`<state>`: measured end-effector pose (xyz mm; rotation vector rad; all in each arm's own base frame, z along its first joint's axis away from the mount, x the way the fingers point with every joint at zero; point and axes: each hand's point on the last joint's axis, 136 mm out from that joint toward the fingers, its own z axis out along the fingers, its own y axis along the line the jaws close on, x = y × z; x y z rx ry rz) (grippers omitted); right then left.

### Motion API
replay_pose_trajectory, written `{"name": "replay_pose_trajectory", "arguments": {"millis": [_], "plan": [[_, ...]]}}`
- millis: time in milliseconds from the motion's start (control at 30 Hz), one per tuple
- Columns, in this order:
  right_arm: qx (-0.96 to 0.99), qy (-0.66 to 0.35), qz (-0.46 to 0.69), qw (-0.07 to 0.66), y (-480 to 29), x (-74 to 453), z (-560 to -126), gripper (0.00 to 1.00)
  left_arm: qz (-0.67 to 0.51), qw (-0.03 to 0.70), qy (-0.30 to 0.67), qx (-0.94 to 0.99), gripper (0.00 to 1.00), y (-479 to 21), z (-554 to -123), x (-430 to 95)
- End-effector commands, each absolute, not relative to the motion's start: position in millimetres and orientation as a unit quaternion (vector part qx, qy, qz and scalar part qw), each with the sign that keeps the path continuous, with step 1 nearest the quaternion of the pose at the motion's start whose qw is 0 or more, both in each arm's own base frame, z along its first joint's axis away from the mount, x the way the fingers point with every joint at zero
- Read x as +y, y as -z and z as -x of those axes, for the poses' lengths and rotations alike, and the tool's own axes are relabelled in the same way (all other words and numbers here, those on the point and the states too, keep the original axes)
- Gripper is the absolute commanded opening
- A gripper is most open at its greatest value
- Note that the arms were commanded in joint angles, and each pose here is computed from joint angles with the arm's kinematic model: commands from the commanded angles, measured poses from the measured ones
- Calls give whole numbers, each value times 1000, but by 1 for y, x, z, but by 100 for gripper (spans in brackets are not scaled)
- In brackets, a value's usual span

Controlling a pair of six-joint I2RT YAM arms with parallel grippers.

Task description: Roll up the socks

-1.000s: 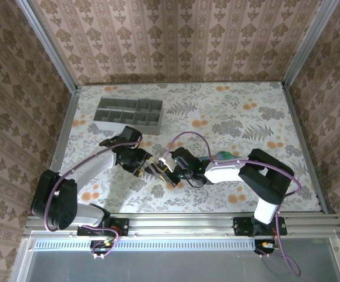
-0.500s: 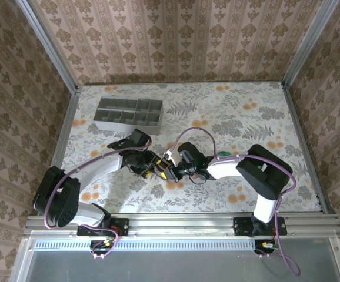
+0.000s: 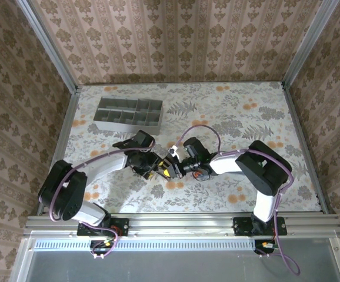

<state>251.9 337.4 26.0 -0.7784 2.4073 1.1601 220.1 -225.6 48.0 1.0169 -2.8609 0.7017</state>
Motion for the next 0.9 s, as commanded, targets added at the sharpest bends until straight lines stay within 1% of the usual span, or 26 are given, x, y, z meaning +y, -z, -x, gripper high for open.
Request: {"name": "replay_pose_trajectory", "arguments": {"millis": [0,200,300,367,400,433,467,500,533,567,600,700,733,800,867], "plan": [[948,-263,175,-47,79,247,-175,0,-313,24,-212,-925,56,-42,-215,-229],[949,-274,140,-64,85,243,-176,0,-305,29,-194,-932,56,-27,-214,-230],[950,-276,128,-69,87,242,-178,0,-299,36,-174,-937,54,-14,-210,-227],[952,-273,122,-71,89,240,-179,0,-298,45,-155,-941,50,-3,-203,-223],[952,-272,124,-70,88,240,-180,0,-299,51,-146,-942,46,2,-199,-220],[952,-270,127,-65,88,240,-182,0,-302,59,-136,-942,40,8,-194,-217],[953,-267,133,-61,88,240,-184,0,-304,68,-128,-941,32,13,-188,-215],[952,-265,141,-56,86,241,-187,0,-308,79,-120,-940,22,19,-181,-213],[951,-264,152,-53,85,243,-190,0,-316,92,-113,-938,6,24,-174,-210],[948,-266,169,-43,81,246,-194,3,-323,105,-104,-935,0,29,-167,-206],[946,-264,187,-30,77,249,-198,8,-329,113,-93,-933,0,32,-161,-202],[927,-259,267,53,47,262,-214,28,-343,119,-47,-930,0,29,-148,-184],[914,-254,299,98,31,268,-220,34,-344,115,-35,-931,0,25,-148,-180],[881,-234,357,206,-6,278,-228,41,-340,109,-16,-934,0,17,-150,-176],[834,-197,398,327,-44,283,-230,53,-337,108,-1,-935,0,10,-153,-174]]}}
